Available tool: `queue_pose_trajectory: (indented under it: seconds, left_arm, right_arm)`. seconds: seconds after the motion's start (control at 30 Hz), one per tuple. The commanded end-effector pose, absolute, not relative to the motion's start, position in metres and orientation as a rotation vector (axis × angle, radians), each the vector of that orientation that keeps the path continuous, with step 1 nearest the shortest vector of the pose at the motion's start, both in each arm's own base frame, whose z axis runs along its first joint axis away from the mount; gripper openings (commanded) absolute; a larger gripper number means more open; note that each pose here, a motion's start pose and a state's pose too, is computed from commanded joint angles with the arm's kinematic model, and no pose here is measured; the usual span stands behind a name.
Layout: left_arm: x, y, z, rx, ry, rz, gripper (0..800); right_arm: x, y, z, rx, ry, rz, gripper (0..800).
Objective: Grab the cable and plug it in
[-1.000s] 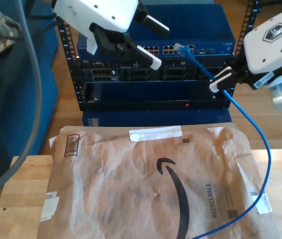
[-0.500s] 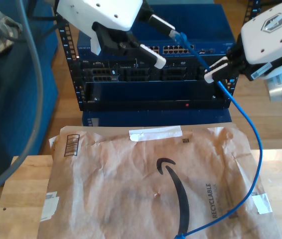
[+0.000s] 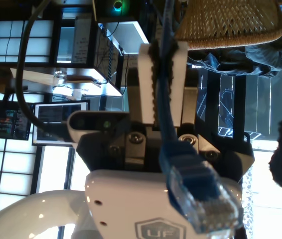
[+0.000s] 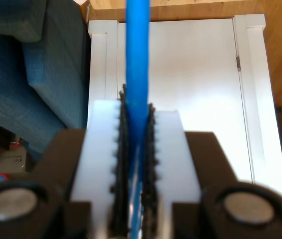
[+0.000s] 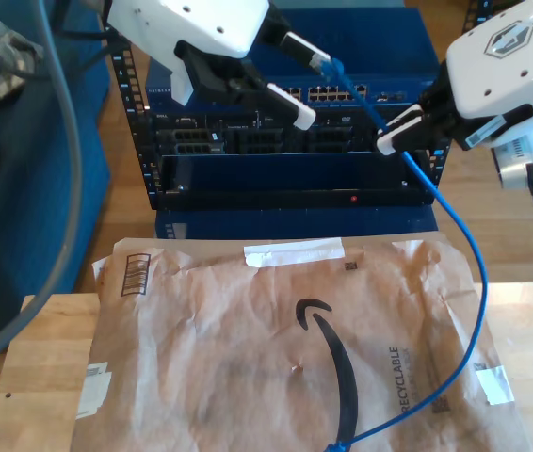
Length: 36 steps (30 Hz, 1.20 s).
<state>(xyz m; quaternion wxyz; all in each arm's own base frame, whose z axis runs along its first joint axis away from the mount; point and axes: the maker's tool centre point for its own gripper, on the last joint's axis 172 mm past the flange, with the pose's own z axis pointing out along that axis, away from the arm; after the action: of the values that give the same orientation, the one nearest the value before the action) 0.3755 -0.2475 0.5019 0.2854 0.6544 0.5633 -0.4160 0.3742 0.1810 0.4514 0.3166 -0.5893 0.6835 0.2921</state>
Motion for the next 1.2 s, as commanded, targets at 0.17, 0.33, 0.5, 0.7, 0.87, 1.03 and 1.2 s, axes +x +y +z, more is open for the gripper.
queue_pose_trajectory:
  seconds: [0.17,0.33,0.5,0.7,0.87,1.03,1.2]
  left_arm:
    - [0.3707,-0.2476,0.5011,1.750,1.524,-1.142,695]
    - [0.3703,-0.2476,0.5011,1.747,1.530,-1.146,649]
    - [0.3702,-0.2487,0.5030,1.739,1.530,-1.154,606]
    - [0.3702,-0.2487,0.5030,1.738,1.531,-1.155,548]
    - [0.3715,-0.2475,0.5035,1.734,1.533,-1.150,437]
    - [0.3733,-0.2452,0.5030,1.727,1.539,-1.147,410]
    - [0.3733,-0.2454,0.5034,1.726,1.537,-1.148,398]
  right_arm:
    - [0.3744,0.1808,0.4468,-1.551,1.808,0.778,3]
    - [0.3745,0.1808,0.4456,-1.551,1.809,0.780,3]
    - [0.3742,0.1802,0.4429,-1.549,1.814,0.786,3]
    - [0.3742,0.1802,0.4429,-1.549,1.814,0.786,3]
    - [0.3742,0.1802,0.4429,-1.549,1.814,0.786,3]
    - [0.3737,0.1808,0.4423,-1.550,1.814,0.788,3]
    - [0.3736,0.1814,0.4429,-1.551,1.813,0.788,3]
